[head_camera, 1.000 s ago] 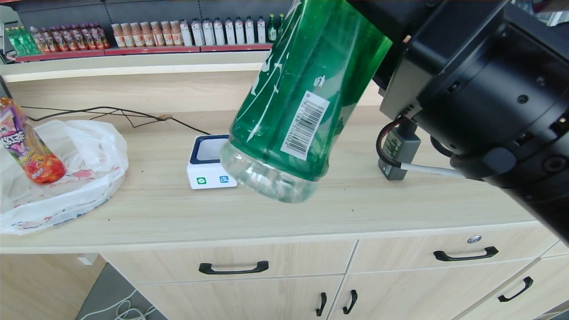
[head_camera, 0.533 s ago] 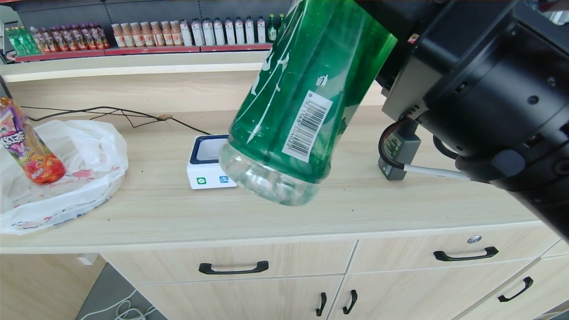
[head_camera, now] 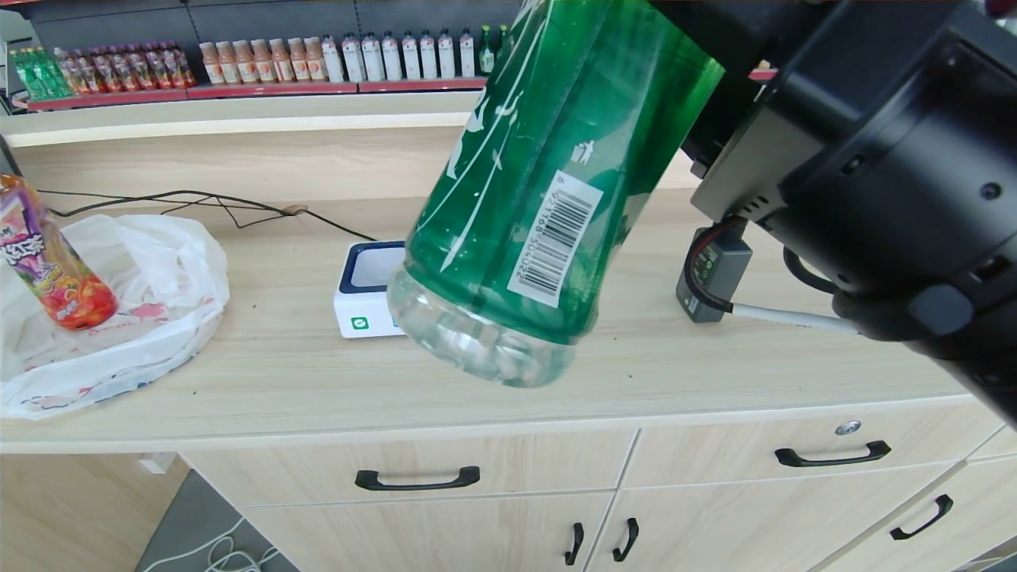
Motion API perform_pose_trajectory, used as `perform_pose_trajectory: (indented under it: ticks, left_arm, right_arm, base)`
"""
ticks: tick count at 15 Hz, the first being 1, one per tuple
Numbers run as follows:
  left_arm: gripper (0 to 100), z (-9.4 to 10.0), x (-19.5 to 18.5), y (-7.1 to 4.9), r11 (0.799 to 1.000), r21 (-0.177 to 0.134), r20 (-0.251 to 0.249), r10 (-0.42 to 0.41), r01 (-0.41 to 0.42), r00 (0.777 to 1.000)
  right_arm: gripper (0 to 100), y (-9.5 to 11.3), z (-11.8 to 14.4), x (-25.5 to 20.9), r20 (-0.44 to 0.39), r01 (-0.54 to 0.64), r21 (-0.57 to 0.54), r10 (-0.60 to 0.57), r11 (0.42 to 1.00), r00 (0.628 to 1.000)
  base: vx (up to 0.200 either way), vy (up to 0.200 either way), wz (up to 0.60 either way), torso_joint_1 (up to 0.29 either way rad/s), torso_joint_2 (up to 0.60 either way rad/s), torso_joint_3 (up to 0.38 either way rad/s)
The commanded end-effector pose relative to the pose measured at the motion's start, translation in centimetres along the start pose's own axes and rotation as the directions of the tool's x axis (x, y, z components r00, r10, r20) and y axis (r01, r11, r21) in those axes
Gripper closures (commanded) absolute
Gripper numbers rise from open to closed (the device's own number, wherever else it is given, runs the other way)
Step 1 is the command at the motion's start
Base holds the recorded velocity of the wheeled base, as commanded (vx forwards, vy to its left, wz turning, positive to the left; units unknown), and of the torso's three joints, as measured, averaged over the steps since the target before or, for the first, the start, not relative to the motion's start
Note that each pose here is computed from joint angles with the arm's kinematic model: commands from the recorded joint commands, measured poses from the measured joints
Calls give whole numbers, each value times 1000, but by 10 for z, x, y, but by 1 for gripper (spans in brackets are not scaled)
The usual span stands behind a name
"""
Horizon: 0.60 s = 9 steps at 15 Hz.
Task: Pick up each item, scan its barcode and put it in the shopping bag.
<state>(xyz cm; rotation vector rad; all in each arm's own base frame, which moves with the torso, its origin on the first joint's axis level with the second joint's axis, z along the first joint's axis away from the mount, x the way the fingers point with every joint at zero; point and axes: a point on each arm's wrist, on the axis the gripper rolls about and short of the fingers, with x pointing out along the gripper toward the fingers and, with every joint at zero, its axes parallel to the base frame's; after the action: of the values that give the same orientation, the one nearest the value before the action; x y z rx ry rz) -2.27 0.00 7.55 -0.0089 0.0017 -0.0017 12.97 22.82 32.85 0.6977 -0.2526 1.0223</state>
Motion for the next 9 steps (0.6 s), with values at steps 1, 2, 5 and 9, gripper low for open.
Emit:
perform_pose_trajectory:
  ticks: [1, 2, 5, 9]
  left_arm:
    - [0, 0, 0, 0, 1000, 0, 0, 0, 0, 1000]
    - [0, 0, 0, 0, 1000, 0, 0, 0, 0, 1000]
    - [0, 0, 0, 0, 1000, 0, 0, 0, 0, 1000]
    - [0, 0, 0, 0, 1000, 0, 0, 0, 0, 1000]
  right_arm:
    - [100, 1, 0, 0, -2, -5, -5, 5, 1000, 1000]
    - [100, 1, 0, 0, -2, -5, -8, 5, 1000, 1000]
    - [100, 1, -1, 0, -3, -4, -20, 4, 1000, 1000]
    - [100, -2, -6, -2, -22, 5, -49, -6, 999, 1000]
  base:
    - [0, 0, 0, 0, 0, 0]
    - [0, 0, 0, 0, 0, 0]
    - [0, 0, 0, 0, 0, 0]
    - [0, 0, 0, 0, 0, 0]
